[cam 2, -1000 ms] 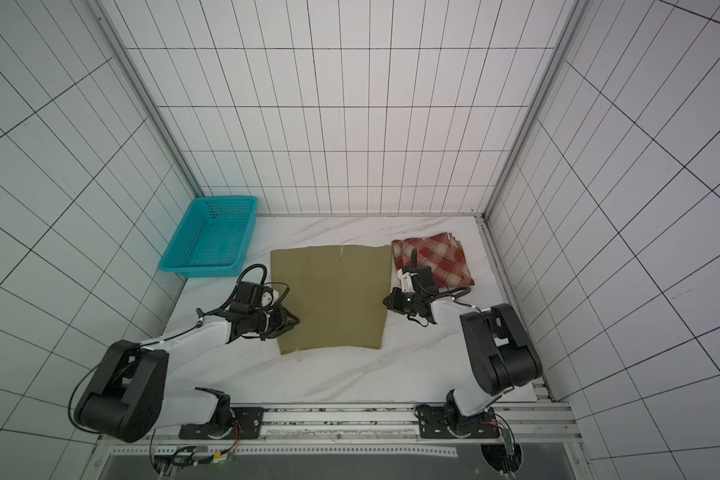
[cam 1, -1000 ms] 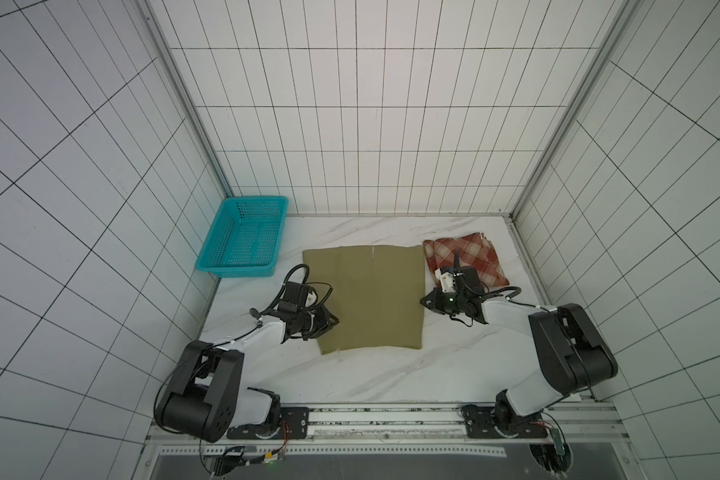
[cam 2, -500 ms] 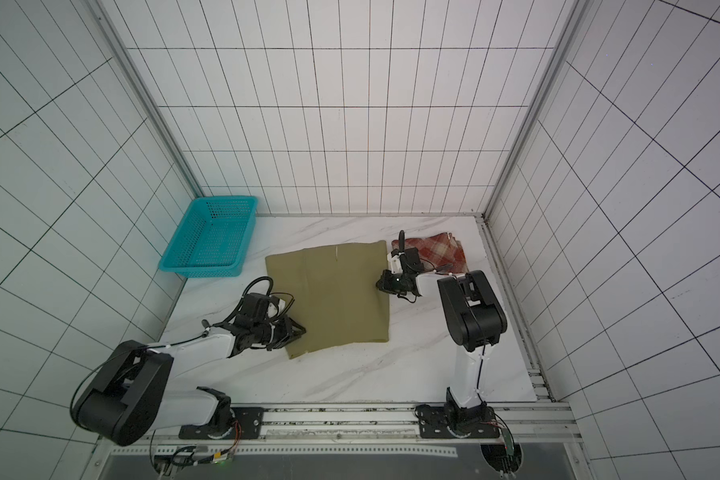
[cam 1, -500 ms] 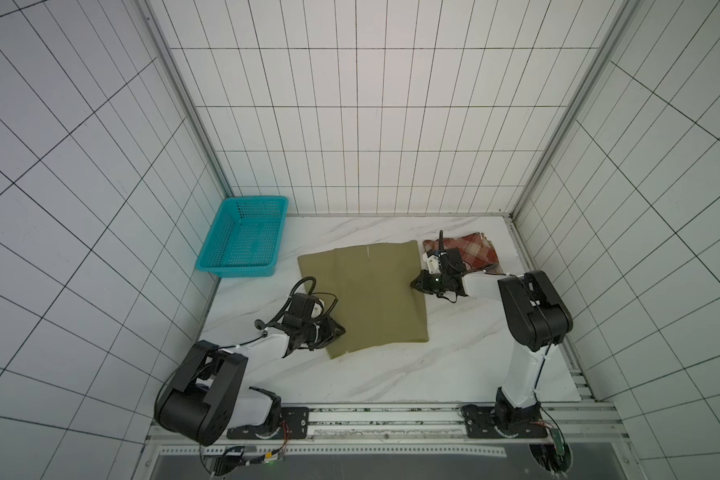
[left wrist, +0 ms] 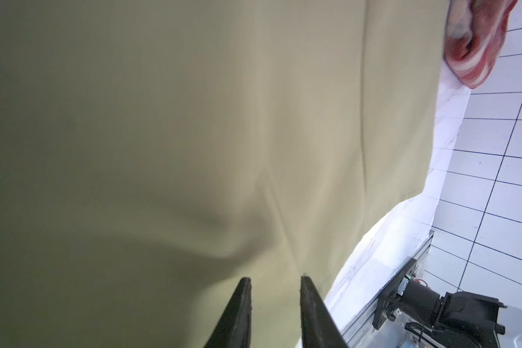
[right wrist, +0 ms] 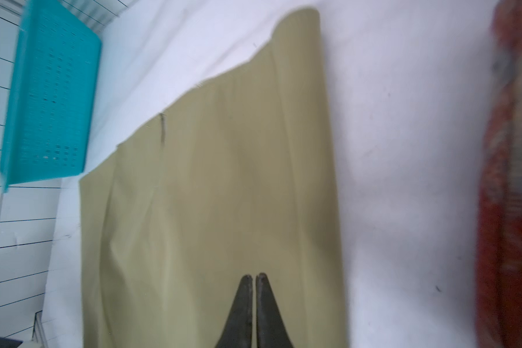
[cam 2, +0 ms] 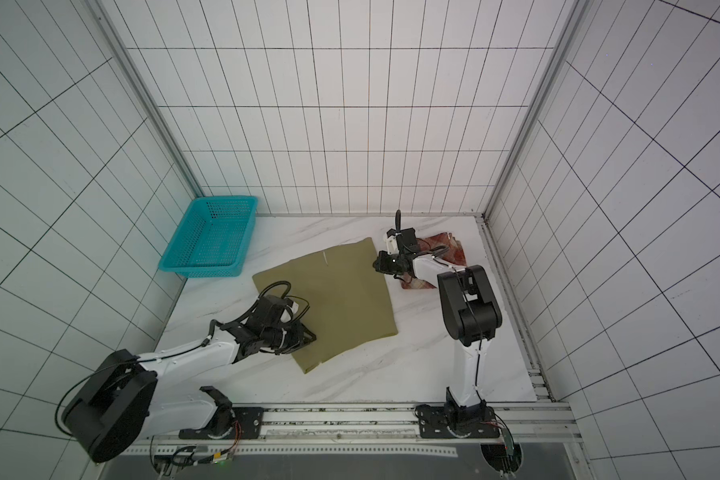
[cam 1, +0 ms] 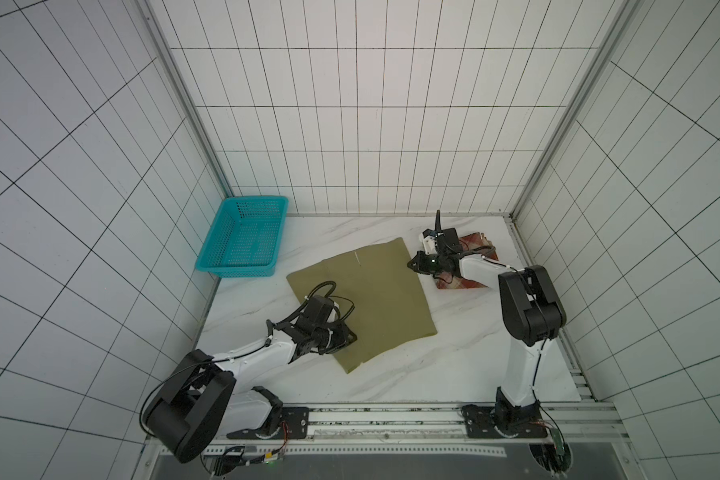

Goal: Fold and stack skirts
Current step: Rotate the skirt at the center of the table.

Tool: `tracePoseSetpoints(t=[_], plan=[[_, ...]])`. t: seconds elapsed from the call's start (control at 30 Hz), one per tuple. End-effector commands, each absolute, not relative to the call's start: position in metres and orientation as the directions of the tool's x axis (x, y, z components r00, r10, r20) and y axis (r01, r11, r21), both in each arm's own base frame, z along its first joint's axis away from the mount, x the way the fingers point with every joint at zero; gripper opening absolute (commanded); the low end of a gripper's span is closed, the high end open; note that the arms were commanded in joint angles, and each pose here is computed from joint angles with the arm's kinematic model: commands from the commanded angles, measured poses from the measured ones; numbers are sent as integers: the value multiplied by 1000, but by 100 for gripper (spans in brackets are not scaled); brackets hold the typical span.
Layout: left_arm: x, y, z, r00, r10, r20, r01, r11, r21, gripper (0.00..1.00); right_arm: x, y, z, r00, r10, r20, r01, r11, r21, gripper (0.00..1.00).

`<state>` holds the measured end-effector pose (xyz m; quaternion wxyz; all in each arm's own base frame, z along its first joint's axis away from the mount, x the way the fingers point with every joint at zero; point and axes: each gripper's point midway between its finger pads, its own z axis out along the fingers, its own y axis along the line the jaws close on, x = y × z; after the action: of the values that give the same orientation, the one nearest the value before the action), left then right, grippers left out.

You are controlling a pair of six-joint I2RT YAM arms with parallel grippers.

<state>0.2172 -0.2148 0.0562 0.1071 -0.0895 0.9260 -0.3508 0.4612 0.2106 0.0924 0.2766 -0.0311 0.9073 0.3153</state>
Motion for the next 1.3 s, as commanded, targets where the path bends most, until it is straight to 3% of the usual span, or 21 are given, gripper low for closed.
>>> tracePoseSetpoints(t=[0.0,0.33,0.8,1.07,1.27], plan=[[240,-212,86,-943,-218,-250,-11,772,-635,29,448,216,154,-784,125,-608,-313,767,560,9],[272,-193,74,-933,-270,-240,-61,772,-632,28,402,228,126,-822,125,-555,-298,737,607,10],[224,-184,15,-959,-266,-97,-157,785,-599,28,404,249,37,-907,102,-409,-207,738,642,8],[205,-199,7,-957,-282,-66,-180,759,-626,28,433,261,6,-915,93,-393,-194,753,628,6],[202,-221,18,-954,-288,-84,-159,723,-672,28,465,273,16,-898,66,-435,-239,756,609,6]])
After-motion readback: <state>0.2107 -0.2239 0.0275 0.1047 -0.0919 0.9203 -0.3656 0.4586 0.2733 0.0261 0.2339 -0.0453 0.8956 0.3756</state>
